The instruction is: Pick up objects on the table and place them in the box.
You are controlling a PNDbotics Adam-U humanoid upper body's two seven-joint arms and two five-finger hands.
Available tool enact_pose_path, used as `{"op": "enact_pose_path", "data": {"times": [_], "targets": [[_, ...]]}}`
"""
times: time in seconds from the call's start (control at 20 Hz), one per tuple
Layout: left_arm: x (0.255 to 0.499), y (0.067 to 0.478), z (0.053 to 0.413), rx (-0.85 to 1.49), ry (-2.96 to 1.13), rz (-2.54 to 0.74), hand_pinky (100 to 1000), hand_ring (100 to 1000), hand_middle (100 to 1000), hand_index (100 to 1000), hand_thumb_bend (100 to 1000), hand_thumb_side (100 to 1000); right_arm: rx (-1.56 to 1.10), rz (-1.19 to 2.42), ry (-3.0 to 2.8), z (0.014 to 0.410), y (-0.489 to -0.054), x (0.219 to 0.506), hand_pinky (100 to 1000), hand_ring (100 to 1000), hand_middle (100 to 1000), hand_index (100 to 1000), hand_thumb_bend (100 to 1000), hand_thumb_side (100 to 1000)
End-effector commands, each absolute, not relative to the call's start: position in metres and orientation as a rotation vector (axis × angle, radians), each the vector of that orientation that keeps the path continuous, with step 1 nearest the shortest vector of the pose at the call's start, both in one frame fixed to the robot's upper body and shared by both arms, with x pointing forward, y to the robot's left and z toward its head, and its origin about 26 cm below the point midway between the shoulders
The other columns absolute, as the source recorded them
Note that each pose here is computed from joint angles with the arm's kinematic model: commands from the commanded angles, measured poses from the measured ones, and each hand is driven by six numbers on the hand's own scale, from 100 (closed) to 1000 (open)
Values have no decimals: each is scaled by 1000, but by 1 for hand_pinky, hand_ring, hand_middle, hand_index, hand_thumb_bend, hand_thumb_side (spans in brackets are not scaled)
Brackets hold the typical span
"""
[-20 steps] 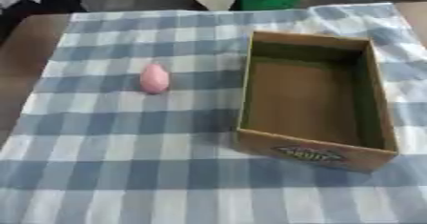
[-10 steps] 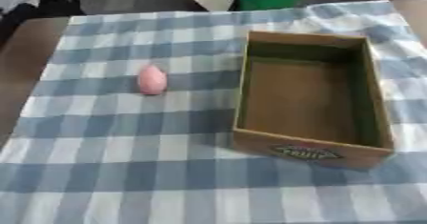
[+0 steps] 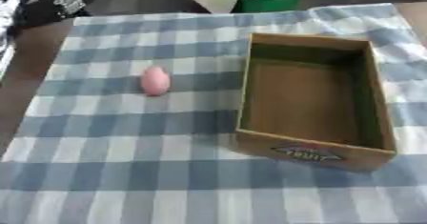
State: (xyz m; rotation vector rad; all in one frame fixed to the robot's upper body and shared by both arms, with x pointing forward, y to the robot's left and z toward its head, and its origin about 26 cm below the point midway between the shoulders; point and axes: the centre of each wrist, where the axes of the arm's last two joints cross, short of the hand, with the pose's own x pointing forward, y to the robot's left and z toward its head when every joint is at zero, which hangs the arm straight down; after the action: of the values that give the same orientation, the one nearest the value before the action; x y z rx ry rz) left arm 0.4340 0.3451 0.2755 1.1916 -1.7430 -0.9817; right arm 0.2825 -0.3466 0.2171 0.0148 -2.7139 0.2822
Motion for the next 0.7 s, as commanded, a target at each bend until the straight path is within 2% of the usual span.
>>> {"op": "enact_pose_path", "data": {"times": [0.05,0.3,0.7], "targets": [[442,351,277,1200,-1674,-1056,478,663,713,881,791,886,10,334,-2732,228,-348,280,882,967,797,1000,100,1000],[453,363,256,1150,-1536,-1180,484,674,725,889,1000,792,10,333,-2732,228,-347,280,883,967,796,1000,100,1000],[462,367,241,1042,-1389,-1297,499,682,732,905,1000,673,11,334,-2731,227,-347,281,884,968,795,1000,100,1000]]}}
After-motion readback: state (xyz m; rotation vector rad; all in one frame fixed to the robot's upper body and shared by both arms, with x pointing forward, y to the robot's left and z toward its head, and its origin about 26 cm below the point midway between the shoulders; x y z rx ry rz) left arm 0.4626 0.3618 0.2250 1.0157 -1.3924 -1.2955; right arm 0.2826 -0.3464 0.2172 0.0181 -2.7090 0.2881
